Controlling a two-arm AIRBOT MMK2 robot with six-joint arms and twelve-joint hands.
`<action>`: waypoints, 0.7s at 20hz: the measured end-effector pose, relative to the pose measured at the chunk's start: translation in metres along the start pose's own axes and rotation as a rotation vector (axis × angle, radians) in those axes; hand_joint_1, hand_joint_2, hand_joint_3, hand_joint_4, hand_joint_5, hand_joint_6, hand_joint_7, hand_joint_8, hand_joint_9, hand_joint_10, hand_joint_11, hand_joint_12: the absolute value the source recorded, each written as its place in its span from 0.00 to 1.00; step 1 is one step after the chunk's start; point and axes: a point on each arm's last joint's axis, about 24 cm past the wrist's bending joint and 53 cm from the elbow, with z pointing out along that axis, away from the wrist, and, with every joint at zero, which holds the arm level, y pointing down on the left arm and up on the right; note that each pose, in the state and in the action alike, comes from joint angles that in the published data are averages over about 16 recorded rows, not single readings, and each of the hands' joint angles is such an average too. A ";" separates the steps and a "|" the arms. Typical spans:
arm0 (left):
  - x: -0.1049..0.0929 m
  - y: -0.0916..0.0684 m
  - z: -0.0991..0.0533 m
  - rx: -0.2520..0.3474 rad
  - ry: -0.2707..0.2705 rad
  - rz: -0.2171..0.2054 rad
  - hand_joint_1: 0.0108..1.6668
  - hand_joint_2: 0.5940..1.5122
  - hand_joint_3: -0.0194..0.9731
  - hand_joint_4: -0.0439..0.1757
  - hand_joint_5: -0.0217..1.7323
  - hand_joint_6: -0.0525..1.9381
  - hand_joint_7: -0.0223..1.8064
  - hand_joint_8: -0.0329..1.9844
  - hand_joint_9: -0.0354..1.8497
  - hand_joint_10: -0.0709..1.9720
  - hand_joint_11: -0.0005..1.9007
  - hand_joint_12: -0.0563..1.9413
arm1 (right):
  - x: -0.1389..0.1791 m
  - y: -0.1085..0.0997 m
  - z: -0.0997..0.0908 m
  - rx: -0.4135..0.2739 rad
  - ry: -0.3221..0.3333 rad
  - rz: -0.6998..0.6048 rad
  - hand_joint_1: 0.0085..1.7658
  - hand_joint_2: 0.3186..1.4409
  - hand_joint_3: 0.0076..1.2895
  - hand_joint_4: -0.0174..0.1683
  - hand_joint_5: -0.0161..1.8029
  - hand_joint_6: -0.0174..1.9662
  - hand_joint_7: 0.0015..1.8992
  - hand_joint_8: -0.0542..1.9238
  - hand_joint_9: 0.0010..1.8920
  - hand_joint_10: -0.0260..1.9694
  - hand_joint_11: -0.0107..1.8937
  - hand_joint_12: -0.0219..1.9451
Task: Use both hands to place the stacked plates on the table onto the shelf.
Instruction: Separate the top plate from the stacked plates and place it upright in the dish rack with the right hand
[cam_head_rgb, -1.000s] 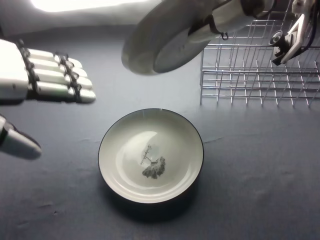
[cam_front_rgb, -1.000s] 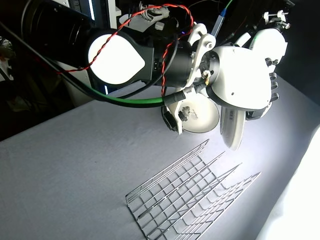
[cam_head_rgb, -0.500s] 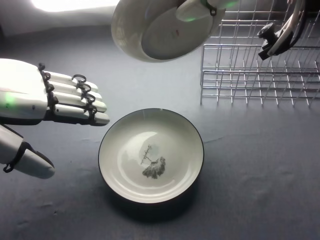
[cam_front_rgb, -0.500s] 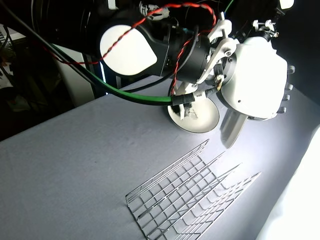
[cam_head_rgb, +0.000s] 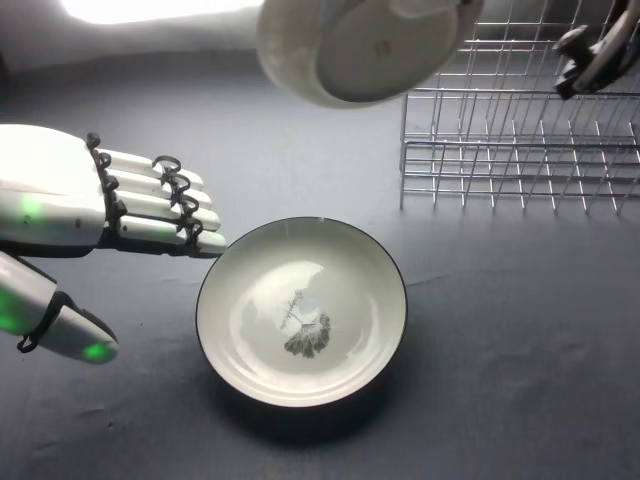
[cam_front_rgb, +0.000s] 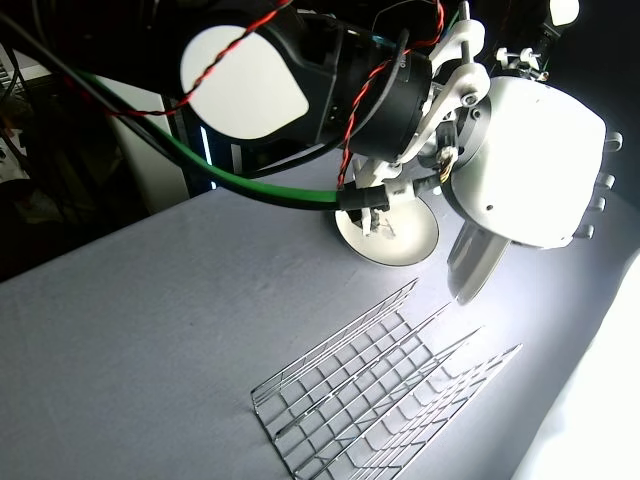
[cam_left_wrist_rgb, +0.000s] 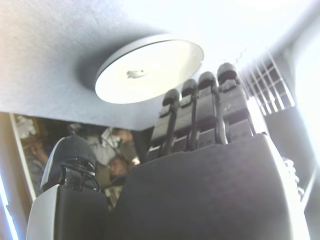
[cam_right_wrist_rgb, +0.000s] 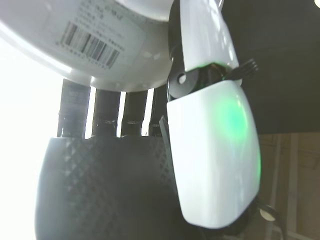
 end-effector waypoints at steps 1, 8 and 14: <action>0.001 0.000 0.001 -0.001 0.002 0.000 0.00 0.64 0.04 0.23 0.03 0.03 0.02 0.02 0.03 0.04 0.01 0.03 | -0.004 -0.001 -0.002 0.004 -0.007 -0.002 0.78 0.58 0.00 0.07 0.52 0.50 0.55 0.47 0.53 0.54 0.51 0.67; 0.008 0.002 0.004 -0.010 0.016 -0.003 0.00 0.64 0.04 0.23 0.03 0.03 0.02 0.02 0.03 0.04 0.01 0.03 | -0.031 -0.018 -0.019 0.041 -0.056 -0.030 0.78 0.60 0.00 0.05 0.51 0.50 0.55 0.47 0.53 0.55 0.51 0.68; 0.014 0.003 0.008 -0.018 0.030 -0.011 0.00 0.64 0.03 0.23 0.03 0.03 0.02 0.02 0.03 0.04 0.01 0.03 | -0.049 -0.037 -0.031 0.075 -0.090 -0.069 0.78 0.61 0.00 0.05 0.50 0.51 0.55 0.46 0.53 0.55 0.52 0.66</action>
